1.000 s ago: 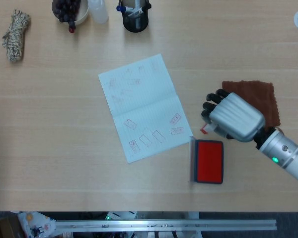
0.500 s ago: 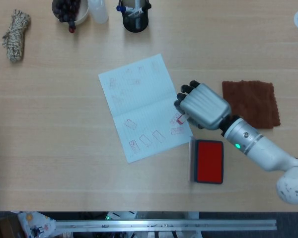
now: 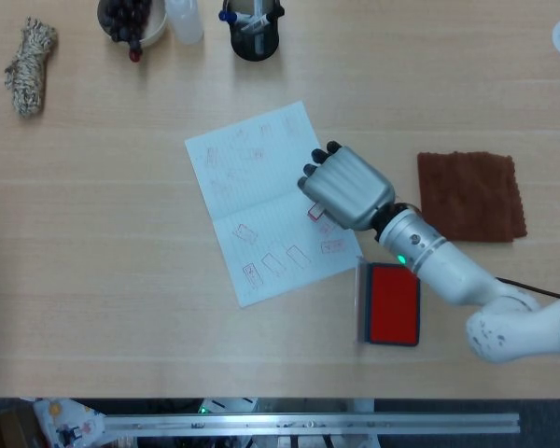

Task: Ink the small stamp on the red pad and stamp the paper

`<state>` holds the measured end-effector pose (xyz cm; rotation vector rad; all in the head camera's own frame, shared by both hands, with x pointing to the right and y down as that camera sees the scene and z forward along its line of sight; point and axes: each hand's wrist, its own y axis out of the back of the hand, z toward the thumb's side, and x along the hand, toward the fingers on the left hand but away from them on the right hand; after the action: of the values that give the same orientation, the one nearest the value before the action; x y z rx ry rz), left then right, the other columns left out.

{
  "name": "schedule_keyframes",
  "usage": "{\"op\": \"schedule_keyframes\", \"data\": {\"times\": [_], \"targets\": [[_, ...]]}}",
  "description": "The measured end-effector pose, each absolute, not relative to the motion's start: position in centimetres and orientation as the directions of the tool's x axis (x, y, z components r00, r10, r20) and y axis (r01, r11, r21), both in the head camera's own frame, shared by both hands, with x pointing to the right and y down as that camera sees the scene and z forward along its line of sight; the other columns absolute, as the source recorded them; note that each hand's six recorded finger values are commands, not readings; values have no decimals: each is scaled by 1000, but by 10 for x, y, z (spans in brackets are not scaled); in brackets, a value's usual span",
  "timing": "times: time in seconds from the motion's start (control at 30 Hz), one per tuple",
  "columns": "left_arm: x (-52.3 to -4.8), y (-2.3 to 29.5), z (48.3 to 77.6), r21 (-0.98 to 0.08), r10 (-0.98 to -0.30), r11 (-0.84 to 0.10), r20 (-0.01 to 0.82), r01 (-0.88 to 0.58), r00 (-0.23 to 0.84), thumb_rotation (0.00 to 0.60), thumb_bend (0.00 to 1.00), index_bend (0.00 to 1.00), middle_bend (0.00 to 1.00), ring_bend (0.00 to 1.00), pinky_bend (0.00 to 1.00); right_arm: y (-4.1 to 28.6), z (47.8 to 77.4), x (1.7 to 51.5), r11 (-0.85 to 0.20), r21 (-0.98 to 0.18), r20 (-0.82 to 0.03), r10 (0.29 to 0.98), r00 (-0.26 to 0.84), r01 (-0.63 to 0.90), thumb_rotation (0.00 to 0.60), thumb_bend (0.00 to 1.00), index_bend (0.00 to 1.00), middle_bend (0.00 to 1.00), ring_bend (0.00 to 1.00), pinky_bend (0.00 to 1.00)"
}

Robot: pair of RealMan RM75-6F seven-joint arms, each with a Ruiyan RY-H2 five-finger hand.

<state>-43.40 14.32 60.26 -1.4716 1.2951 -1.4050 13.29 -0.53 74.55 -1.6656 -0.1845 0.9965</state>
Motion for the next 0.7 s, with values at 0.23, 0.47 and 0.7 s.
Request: {"op": "schedule_keyframes", "data": {"times": [0.23, 0.47, 0.7], "targets": [[-439, 144, 605, -952, -957, -248, 270, -181, -110, 600, 261, 72, 43, 116, 176, -7, 759, 115, -339, -856, -517, 579, 631, -390, 600, 335, 689, 480, 287, 321], [-443, 145, 606, -951, -955, -251, 274, -179, -118, 600, 261, 72, 43, 116, 176, -3, 768, 104, -296, -855, -516, 568, 642, -425, 600, 335, 690, 480, 287, 321], [-444, 145, 608, -950, -953, -255, 278, -179, -118, 600, 261, 72, 43, 116, 176, 3, 774, 102, -258, -853, -515, 557, 652, -453, 600, 335, 690, 480, 287, 321]]}}
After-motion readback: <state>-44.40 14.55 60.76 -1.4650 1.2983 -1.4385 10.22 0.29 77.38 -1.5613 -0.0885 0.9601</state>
